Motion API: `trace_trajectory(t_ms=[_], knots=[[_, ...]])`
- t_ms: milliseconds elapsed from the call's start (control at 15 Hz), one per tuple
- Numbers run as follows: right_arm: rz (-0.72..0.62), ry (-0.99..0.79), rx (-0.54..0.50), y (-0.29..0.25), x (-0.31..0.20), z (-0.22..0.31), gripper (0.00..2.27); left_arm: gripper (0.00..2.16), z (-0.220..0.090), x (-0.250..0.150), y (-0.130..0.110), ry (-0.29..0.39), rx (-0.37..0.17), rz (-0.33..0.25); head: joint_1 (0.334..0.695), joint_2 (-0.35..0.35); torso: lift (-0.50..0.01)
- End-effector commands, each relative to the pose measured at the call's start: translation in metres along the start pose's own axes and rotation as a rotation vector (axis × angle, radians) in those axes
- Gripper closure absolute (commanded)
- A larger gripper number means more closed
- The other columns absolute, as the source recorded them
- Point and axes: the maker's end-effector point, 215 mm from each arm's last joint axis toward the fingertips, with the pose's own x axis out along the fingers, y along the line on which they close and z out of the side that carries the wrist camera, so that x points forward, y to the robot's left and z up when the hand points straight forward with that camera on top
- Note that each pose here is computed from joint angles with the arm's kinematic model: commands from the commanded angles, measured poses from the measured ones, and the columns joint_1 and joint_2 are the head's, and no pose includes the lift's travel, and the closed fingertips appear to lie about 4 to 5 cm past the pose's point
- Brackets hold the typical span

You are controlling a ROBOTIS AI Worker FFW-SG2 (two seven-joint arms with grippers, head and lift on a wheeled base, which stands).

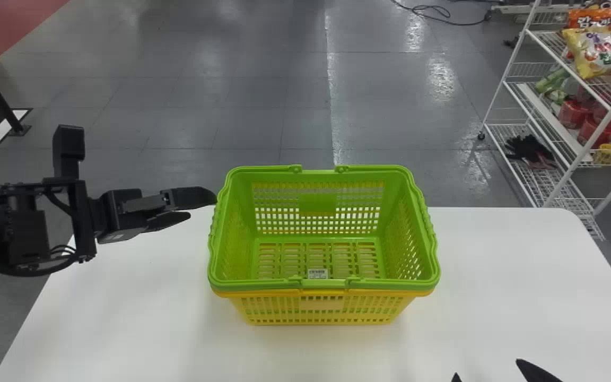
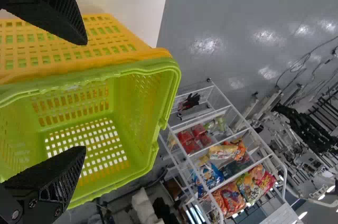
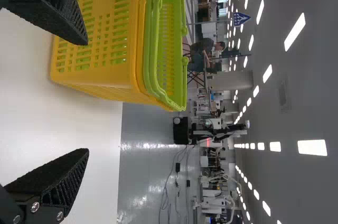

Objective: Grasp handle with right gripper to insert into left gripper then lift and swing left to center

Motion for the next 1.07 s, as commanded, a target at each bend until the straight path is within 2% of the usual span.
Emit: trace_trajectory(t_ms=[0, 67, 267, 400, 667, 1000], knots=[[0.001, 0.002, -0.002, 0.001, -0.001, -0.001, 0.07, 0.11, 0.001, 0.003, 0.005, 0.019, -0.054, -0.020, 0.695, 0.019, -0.093], [0.001, 0.002, -0.002, 0.001, -0.001, -0.001, 0.07, 0.11, 0.001, 0.007, 0.006, 0.028, -0.065, -0.026, 0.695, 0.020, -0.093], [0.001, 0.003, -0.001, 0.001, 0.000, -0.001, 0.08, 0.11, -0.003, 0.012, 0.009, 0.037, -0.152, -0.086, 0.695, 0.017, -0.093], [0.001, 0.005, 0.000, 0.001, -0.001, -0.001, 0.08, 0.11, -0.002, 0.016, 0.009, 0.037, -0.174, -0.099, 0.695, 0.015, -0.093], [0.000, 0.008, 0.000, 0.000, -0.001, -0.002, 0.08, 0.11, -0.003, 0.018, 0.003, 0.041, -0.184, -0.123, 0.695, 0.010, -0.093], [-0.002, 0.005, 0.002, 0.001, -0.002, -0.001, 0.08, 0.11, -0.018, 0.025, -0.013, 0.079, -0.203, -0.168, 0.695, -0.008, -0.093]])
